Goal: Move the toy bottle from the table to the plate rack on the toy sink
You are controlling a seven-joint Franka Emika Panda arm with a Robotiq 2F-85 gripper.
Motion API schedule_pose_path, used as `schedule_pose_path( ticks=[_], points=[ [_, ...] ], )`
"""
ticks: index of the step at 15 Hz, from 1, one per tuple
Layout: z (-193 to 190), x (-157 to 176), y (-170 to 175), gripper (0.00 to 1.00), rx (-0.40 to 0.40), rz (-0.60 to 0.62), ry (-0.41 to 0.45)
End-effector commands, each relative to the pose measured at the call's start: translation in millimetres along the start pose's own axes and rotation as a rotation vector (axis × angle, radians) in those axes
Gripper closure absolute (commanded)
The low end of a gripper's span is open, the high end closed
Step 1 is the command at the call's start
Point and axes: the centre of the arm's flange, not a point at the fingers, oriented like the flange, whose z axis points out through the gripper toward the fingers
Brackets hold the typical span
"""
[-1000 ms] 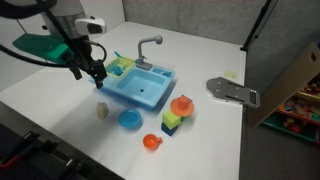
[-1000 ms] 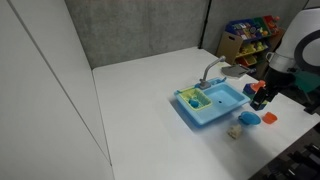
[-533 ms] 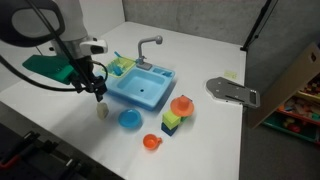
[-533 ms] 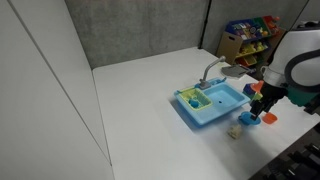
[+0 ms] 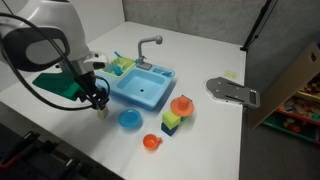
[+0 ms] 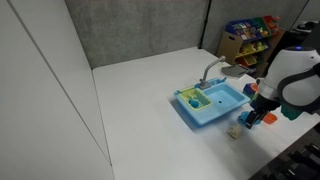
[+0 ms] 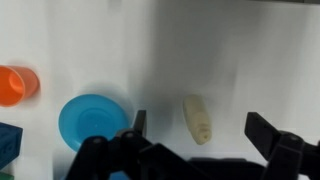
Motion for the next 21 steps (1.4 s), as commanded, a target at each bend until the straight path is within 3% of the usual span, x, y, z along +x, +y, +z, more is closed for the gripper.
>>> schedule_pose_path(
  ticks=[1,14,15,17,21],
  points=[
    [18,8,-1,0.0,0.023,-0.034,0.035],
    [56,39,-17,0.01,0.038,-0.073,0.066],
    [57,40,-17,0.26,0.038,-0.075,0.065],
    [58,40,-17,0.3,0.036,-0.07,0.058],
    [50,36,-15,0.65,0.033,-0.057,0.046]
  ],
)
